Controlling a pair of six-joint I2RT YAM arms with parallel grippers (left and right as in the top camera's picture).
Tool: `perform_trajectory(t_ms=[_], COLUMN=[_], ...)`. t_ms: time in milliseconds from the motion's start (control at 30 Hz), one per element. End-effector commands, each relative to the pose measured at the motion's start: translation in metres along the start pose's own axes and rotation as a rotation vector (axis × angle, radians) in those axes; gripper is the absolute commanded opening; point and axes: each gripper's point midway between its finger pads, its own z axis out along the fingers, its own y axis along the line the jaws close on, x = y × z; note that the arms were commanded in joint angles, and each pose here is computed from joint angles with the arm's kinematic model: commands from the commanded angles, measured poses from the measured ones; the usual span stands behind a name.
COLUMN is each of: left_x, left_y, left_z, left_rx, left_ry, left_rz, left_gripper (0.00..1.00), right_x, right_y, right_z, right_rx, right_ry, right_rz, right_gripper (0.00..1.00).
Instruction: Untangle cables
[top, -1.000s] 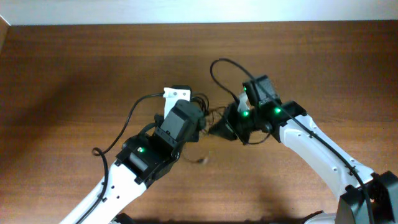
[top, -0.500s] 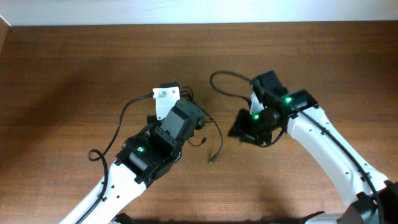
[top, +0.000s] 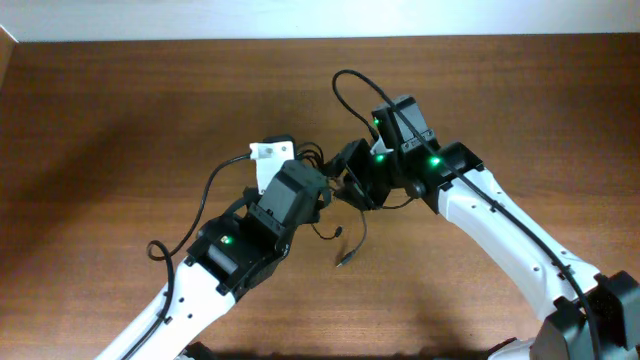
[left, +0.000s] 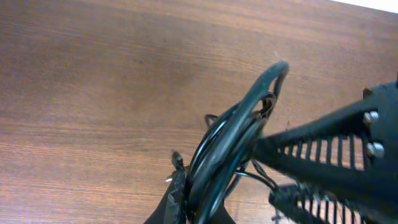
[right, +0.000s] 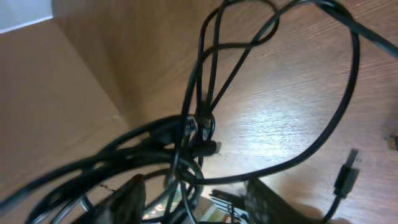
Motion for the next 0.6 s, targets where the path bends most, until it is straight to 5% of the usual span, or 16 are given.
perform_trajectory(t_ms=[0, 367, 567], left_x=[-0.006, -0.012, -0.015], left_y=[-0.008, -0.043, -0.044], left_z=[-0.006, -0.011, -0.013], left_rx=[0.050, 0.227, 0.235], left_ry=[-0.006, -0.010, -0.015], left_rz=[0.023, 0.045, -0.020], left_gripper=[0.00, 0.00, 0.00], right_x=[-0.007, -0.006, -0.006], right_y=[0.011, 0.008, -0.009], right_z=[0.000, 0.005, 0.020], right_rx=[-0.033, -0.009, 0.049], right_ry=[-0.034, -0.061, -0.018], right_rz=[-0.083, -0.115, -0.034], right_gripper=[0.48, 0.39, 0.11])
